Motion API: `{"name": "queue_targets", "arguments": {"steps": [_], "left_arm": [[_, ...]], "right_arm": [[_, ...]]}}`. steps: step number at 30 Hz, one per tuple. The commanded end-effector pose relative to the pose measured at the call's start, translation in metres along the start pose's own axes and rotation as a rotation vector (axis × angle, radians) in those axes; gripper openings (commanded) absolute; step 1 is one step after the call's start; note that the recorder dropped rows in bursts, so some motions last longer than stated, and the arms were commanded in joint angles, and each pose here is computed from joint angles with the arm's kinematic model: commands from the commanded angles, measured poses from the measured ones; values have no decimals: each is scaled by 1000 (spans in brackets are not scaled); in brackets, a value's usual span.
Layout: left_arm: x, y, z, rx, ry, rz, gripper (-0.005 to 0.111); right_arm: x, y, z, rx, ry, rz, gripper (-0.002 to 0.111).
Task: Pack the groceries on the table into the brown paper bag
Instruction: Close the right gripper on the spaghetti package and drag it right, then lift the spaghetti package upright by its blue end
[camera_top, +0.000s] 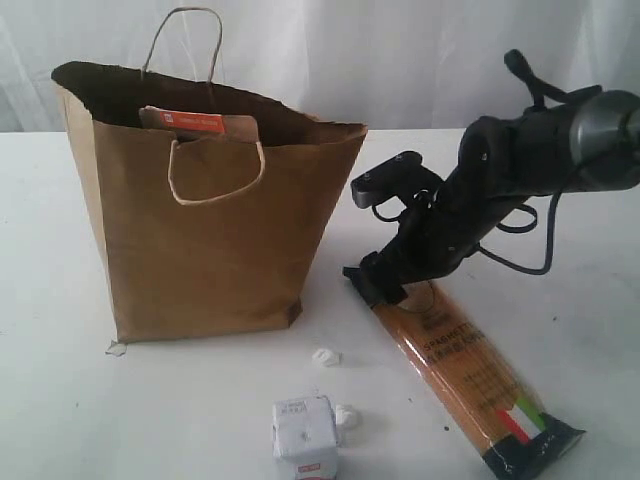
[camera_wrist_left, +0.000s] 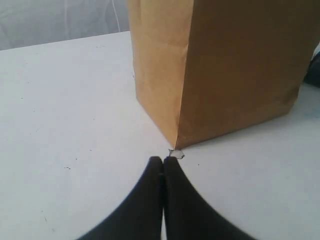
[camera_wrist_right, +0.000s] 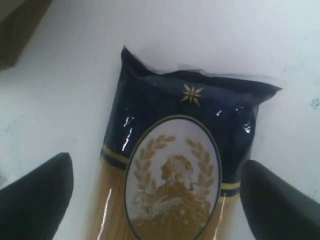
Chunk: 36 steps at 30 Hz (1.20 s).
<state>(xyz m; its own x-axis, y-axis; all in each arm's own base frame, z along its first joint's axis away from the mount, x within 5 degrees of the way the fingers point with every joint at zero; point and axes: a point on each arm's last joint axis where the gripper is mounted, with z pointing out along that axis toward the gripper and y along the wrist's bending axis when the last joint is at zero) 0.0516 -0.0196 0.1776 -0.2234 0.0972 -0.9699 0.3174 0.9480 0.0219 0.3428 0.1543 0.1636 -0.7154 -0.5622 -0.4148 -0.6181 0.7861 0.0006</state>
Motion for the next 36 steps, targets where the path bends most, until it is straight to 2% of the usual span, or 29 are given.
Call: {"name": "queue_targets", "arguments": {"steps": [1,6,18,19,21,25,26,31,36], "left_arm": [[1,0,0,-3,1,-12,0],[1,0,0,-3,1,-12,0],[1,0,0,-3,1,-12,0],[1,0,0,-3,1,-12,0],[1,0,0,-3,1,-12,0],[1,0,0,-3,1,-12,0],[1,0,0,-3,1,-12,0],[1,0,0,-3,1,-12,0],[1,0,0,-3,1,-12,0]], "right_arm": [[-3,1,8,17,-20,-35,84],[-1,0,20,21,-12,-51,87],[8,-1,46,14,30,-72,86],[9,-1,48,12,36,-70,82],[10,0,49,3,43,-57,67],[13,2,48,-19,76,-40,9],[13,2,47,-19,75,-34,1],[8,3,28,-7,34,41,0],[7,3,-22,39,-108,84,0]]}}
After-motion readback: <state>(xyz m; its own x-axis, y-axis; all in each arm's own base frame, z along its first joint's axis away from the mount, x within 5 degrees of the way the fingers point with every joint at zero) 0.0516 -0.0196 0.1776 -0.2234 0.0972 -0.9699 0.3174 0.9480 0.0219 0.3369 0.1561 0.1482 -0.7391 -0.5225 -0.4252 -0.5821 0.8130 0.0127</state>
